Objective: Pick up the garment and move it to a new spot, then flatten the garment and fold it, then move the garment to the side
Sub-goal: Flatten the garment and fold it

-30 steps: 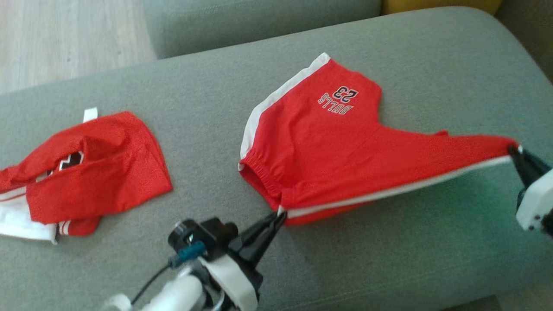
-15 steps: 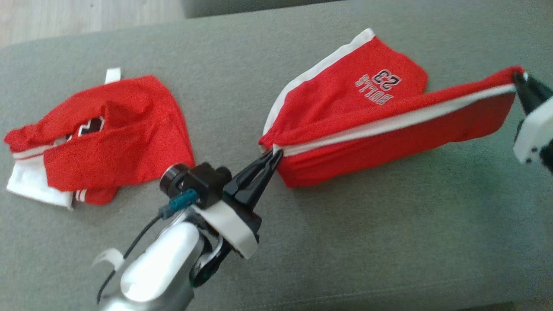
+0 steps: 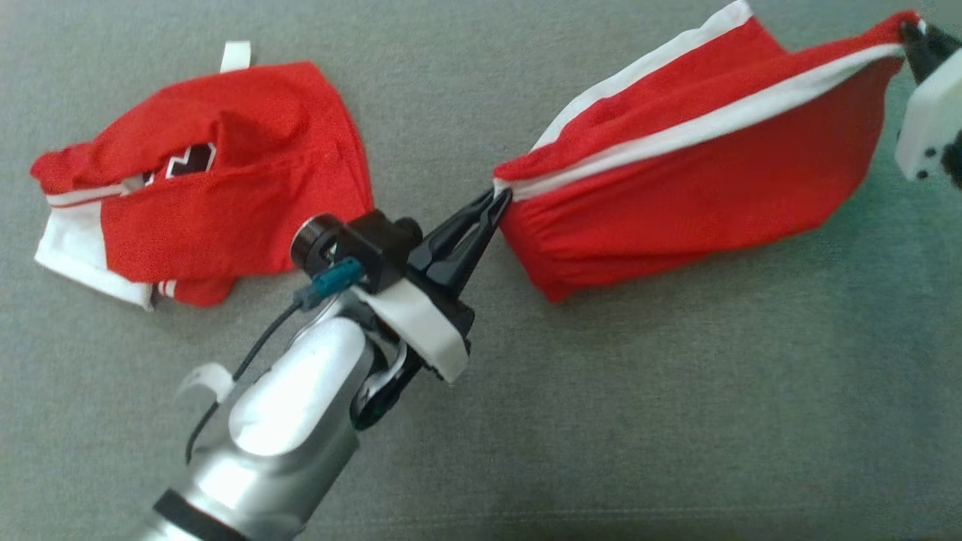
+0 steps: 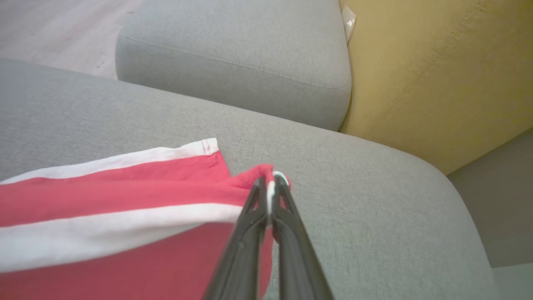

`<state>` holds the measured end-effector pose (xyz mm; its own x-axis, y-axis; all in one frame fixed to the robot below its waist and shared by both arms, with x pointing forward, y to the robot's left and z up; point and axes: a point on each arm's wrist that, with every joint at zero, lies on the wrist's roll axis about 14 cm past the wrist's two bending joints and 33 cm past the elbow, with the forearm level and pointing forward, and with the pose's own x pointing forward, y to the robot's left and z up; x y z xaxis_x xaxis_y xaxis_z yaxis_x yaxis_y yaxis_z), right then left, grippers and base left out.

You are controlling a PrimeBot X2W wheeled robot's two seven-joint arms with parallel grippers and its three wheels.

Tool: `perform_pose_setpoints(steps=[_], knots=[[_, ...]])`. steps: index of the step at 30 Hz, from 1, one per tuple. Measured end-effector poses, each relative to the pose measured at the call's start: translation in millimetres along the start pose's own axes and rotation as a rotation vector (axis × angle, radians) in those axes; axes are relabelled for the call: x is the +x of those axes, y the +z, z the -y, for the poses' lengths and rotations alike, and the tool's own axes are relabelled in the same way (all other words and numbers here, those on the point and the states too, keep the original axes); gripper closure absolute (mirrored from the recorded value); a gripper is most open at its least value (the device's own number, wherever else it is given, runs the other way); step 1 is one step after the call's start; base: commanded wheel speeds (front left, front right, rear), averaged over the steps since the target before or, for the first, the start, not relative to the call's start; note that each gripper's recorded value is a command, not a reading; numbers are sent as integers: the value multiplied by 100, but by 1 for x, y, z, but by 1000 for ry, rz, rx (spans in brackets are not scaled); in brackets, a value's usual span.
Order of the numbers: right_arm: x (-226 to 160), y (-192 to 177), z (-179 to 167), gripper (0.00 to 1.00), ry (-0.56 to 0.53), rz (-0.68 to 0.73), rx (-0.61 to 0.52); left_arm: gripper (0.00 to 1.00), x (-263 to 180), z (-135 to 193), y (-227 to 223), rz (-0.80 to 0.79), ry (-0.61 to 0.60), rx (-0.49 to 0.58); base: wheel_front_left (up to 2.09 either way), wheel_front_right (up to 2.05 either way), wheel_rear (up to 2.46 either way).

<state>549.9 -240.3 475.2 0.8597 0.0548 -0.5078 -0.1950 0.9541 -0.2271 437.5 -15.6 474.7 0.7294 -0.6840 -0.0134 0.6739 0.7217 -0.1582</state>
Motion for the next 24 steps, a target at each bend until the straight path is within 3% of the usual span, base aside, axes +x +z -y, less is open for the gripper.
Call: perform_pose_setpoints(steps=[12, 22, 23, 24], knots=[[58, 3, -24, 100, 49, -33, -54, 100, 9, -30, -23, -59, 52, -4, 0, 0, 0], [83, -9, -53, 100, 105, -64, -80, 100, 4, -38, -40, -104, 74, -14, 0, 0, 0], [85, -11, -54, 20, 106, -71, -78, 100, 3, -39, -41, -107, 77, -14, 0, 0, 0], [86, -12, -54, 0, 106, -75, -71, 61, 2, -40, -42, -110, 80, -14, 0, 0, 0]])
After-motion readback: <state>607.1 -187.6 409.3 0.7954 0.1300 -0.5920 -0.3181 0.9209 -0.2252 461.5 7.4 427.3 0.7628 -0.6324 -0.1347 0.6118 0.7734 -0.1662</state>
